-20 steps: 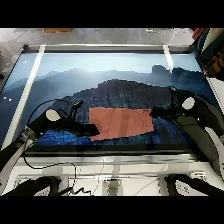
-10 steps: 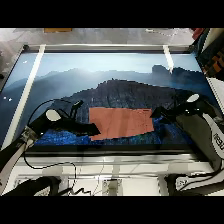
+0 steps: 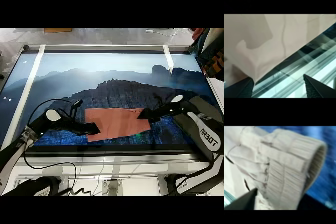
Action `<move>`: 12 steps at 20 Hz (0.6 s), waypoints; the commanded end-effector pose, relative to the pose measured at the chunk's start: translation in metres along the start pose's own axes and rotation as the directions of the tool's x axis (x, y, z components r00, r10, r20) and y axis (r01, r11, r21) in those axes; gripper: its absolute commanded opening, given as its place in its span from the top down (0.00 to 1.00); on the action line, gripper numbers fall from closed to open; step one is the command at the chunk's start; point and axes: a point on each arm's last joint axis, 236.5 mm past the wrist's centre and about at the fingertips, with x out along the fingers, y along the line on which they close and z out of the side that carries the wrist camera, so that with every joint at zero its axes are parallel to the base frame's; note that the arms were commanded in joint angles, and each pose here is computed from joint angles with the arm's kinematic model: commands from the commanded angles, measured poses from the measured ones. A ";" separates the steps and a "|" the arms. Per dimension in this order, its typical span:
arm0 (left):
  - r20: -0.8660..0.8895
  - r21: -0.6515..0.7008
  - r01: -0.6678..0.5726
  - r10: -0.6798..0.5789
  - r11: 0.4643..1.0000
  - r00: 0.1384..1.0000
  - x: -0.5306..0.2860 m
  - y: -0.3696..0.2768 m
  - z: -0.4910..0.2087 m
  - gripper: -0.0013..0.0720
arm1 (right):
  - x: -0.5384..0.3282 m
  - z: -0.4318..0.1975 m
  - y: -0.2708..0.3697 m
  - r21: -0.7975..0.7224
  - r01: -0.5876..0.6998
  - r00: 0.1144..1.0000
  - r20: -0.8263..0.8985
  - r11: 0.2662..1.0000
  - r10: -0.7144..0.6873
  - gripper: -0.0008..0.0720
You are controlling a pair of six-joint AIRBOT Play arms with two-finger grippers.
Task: Fold the clothes and pants, and hang the long-sleeved shirts on hangers.
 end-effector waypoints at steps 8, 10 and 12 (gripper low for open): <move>0.161 0.093 -0.048 0.032 0.994 0.986 -0.029 0.008 0.048 0.03 | -0.037 0.040 0.087 -0.313 -0.057 0.988 0.120 0.948 0.100 0.96; 0.241 0.113 -0.075 0.046 0.991 0.969 -0.056 0.007 0.070 0.03 | -0.081 0.063 0.085 -0.319 0.086 0.964 0.267 0.944 0.003 0.96; 0.334 0.155 -0.153 0.094 0.976 0.938 -0.094 0.008 0.091 0.03 | -0.145 0.083 0.069 -0.242 0.270 0.885 0.443 0.932 -0.142 0.96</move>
